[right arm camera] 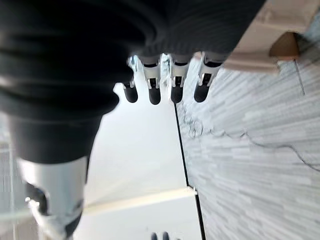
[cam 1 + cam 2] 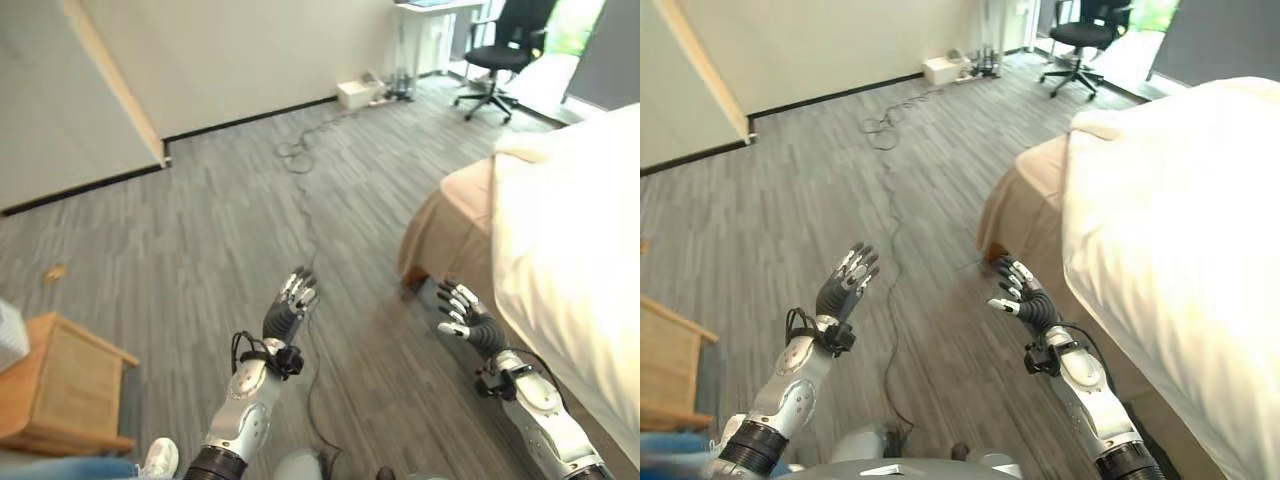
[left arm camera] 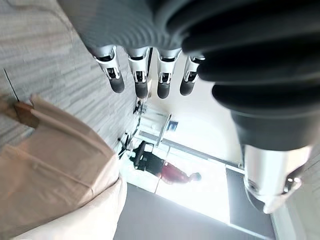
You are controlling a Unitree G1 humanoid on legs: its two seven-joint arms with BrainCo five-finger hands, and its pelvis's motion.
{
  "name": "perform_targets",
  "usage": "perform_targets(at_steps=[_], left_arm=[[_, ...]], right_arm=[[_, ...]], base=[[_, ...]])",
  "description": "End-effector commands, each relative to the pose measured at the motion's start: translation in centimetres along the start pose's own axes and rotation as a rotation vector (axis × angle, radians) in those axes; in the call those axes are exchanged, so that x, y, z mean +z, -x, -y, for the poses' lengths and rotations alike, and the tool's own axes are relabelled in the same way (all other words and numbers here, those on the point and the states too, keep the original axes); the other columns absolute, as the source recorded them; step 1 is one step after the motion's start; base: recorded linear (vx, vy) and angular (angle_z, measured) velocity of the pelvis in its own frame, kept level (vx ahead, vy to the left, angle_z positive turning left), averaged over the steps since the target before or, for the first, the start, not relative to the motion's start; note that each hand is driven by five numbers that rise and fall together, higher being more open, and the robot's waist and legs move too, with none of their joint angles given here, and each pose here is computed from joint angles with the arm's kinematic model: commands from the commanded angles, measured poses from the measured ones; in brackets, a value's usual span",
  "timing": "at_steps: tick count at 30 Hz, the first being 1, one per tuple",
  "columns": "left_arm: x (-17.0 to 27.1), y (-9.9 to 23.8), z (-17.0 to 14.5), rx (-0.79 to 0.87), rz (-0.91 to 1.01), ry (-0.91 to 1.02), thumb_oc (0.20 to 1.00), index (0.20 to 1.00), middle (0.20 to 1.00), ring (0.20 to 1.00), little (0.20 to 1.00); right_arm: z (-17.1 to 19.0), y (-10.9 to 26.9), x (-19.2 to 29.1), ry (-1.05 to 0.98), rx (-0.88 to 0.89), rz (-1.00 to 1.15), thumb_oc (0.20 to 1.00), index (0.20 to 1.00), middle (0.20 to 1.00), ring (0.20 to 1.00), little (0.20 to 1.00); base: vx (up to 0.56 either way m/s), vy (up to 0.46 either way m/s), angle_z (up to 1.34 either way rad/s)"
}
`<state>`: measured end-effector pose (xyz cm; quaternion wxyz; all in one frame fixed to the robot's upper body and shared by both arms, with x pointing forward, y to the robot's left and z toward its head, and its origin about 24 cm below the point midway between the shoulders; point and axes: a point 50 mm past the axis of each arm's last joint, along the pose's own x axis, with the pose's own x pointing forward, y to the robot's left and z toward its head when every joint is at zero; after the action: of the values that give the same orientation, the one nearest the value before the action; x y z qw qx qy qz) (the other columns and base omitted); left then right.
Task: Making the bed.
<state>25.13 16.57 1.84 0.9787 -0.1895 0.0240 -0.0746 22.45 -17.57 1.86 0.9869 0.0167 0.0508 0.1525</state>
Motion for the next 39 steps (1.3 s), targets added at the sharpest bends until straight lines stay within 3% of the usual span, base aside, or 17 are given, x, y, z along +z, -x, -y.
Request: perform_targets(at_steps=[1,15,25,39], left_arm=[[3.1,-0.8,0.7,-0.029,0.186,0.05,1.0,1.0,1.0,1.0,1.0],[5.4,-1.5,0.4,0.008,0.273,0.017,1.0,1.0,1.0,1.0,1.0],[4.2,-0.7,-1.1,0.068,0.219,0.023,1.0,1.0,1.0,1.0,1.0],[3.7,-2.2,1.4,-0.012,0.215,0.129,1.0,1.0,1.0,1.0,1.0]], right_arm=[[-0.8,-0.4,2.5,0.064,0.066,0.13,1.0,1.0,1.0,1.0,1.0],[-1.9,-0.6,1.6,0.05,0.082,0.101,1.0,1.0,1.0,1.0,1.0],[-0.9,0.3,0.3,0.069,0.04,0.039,1.0,1.0,1.0,1.0,1.0],[1.4,1.3,1.1,0.104,-0.048,0.058,1.0,1.0,1.0,1.0,1.0]], base=[[0.38,0.066,-0.64],[0.26,0.128,-0.41],[0.19,-0.007,-0.09],[0.16,-0.13,-0.03]])
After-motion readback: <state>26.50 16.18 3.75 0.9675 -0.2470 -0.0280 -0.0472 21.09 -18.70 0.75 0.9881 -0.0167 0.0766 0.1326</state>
